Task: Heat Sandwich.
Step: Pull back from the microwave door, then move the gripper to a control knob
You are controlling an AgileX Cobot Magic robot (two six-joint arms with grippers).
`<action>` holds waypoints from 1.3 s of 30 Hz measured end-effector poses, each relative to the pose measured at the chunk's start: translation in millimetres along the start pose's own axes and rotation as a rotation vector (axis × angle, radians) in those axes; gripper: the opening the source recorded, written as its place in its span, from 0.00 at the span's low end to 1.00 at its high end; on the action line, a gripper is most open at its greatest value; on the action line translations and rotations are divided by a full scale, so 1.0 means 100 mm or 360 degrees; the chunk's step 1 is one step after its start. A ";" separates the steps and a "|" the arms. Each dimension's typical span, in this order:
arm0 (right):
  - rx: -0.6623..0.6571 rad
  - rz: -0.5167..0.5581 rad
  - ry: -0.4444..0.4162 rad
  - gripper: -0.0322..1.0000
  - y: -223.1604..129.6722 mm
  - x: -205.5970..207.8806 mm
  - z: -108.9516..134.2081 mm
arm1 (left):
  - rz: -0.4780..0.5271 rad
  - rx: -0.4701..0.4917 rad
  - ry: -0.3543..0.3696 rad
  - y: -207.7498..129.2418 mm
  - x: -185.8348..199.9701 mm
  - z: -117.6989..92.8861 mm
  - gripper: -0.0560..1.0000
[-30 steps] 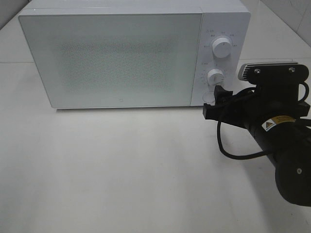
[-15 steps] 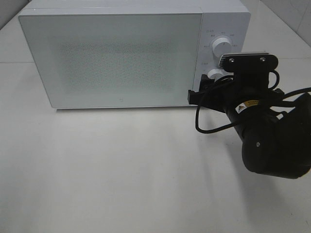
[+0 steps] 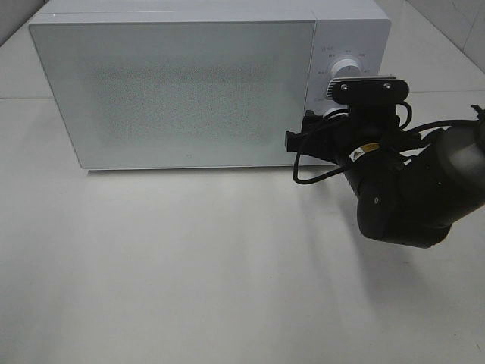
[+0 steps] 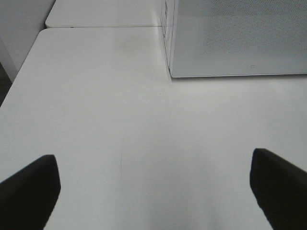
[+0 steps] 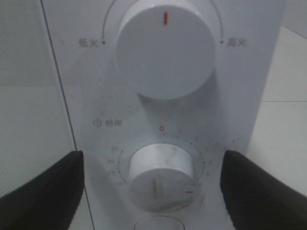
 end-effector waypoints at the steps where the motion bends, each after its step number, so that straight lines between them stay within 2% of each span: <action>1: 0.0002 0.0005 0.0001 0.77 -0.02 -0.01 0.00 | 0.0000 0.0000 0.0000 0.00 0.00 0.00 0.99; 12: 0.0010 0.0047 -0.0001 0.77 -0.11 -0.04 0.00 | 0.0000 0.0000 0.0000 0.00 0.00 0.00 0.99; 28: 0.0001 -0.0015 -0.0028 0.75 -0.06 -0.04 -0.02 | 0.0000 0.0000 0.0000 0.00 0.00 0.00 0.99; 32: 0.0001 -0.0018 -0.0029 0.62 -0.06 -0.04 -0.02 | 0.0000 0.0000 0.0000 0.00 0.00 0.00 0.99; 33: 0.0001 -0.0018 -0.0029 0.62 -0.06 -0.04 -0.02 | 0.0000 0.0000 0.0000 0.00 0.00 0.00 0.99; 34: 0.0001 -0.0018 -0.0029 0.57 -0.06 -0.04 -0.02 | 0.0000 0.0000 0.0000 0.00 0.00 0.00 0.99; 35: -0.0001 -0.0019 -0.0033 0.46 -0.06 -0.04 -0.03 | 0.0000 0.0000 0.0000 0.00 0.00 0.00 0.99; 39: -0.0001 -0.0019 -0.0034 0.45 -0.06 -0.04 -0.03 | 0.0000 0.0000 0.0000 0.00 0.00 0.00 0.99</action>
Point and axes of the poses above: a point on each arm's last joint axis where the gripper is mounted, x pointing back along that axis away from the gripper, z along the wrist's bending axis when the last joint is at zero, y = z × x, the point moved 3 cm from there along -x, pointing out along that axis toward the gripper, and after that the axes turned 5 degrees about -x, right-handed, at the moved point
